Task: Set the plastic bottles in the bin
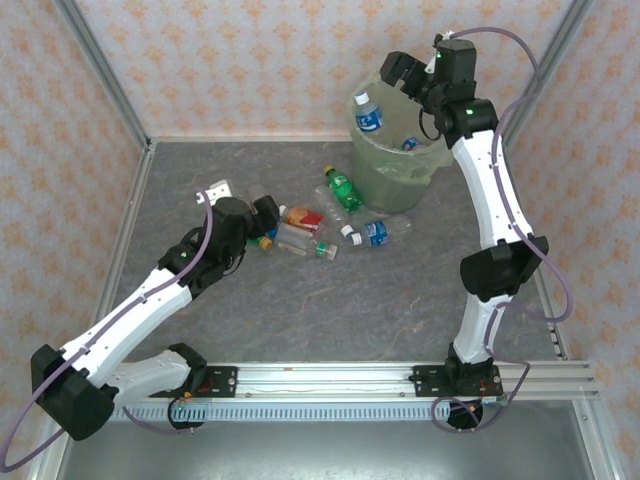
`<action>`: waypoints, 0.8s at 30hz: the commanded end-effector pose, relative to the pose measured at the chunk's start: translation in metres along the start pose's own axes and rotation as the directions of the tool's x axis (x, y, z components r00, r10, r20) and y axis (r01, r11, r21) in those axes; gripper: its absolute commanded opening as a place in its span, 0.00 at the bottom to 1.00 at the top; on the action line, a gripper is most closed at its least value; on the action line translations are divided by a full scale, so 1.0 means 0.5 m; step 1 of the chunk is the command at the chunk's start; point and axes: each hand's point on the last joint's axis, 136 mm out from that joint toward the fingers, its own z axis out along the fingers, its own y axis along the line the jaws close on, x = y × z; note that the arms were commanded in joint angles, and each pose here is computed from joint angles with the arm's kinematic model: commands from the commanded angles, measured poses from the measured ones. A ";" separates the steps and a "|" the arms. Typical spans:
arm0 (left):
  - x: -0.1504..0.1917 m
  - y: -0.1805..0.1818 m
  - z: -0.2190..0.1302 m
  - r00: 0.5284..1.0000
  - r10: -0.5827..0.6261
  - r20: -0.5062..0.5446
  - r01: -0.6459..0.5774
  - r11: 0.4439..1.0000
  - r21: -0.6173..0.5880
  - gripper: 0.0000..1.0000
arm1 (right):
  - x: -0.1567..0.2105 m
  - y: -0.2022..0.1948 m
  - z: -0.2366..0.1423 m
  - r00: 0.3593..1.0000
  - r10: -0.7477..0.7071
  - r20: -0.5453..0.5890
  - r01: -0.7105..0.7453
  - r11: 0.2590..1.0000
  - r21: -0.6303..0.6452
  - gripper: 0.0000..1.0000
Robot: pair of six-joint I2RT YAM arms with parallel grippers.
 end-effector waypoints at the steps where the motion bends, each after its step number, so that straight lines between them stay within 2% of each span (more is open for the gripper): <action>1: 0.042 0.060 0.036 0.988 -0.145 -0.046 0.140 0.984 -0.107 0.93 | -0.005 0.043 -0.040 0.999 -0.031 0.013 0.032 0.999 -0.032 1.00; 3: 0.060 0.088 0.058 0.975 -0.217 -0.053 0.208 0.968 -0.144 0.90 | -0.005 0.061 -0.056 0.999 -0.036 0.019 0.037 0.998 -0.049 1.00; 5: 0.084 0.112 0.081 0.958 -0.276 -0.075 0.260 0.949 -0.179 0.83 | -0.005 0.076 -0.072 0.999 -0.043 0.025 0.045 0.997 -0.063 1.00; 8: 0.120 0.135 0.108 0.944 -0.307 -0.118 0.275 0.934 -0.226 0.77 | -0.009 0.091 -0.098 0.998 -0.053 0.038 0.056 0.996 -0.075 1.00; 13: 0.175 0.148 0.147 0.931 -0.316 -0.183 0.266 0.930 -0.253 0.77 | -0.021 0.107 -0.134 0.997 -0.049 0.060 0.055 0.994 -0.096 1.00; 24: 0.224 0.155 0.217 0.913 -0.335 -0.233 0.276 0.927 -0.254 0.71 | -0.020 0.111 -0.152 0.997 -0.050 0.061 0.056 0.993 -0.104 1.00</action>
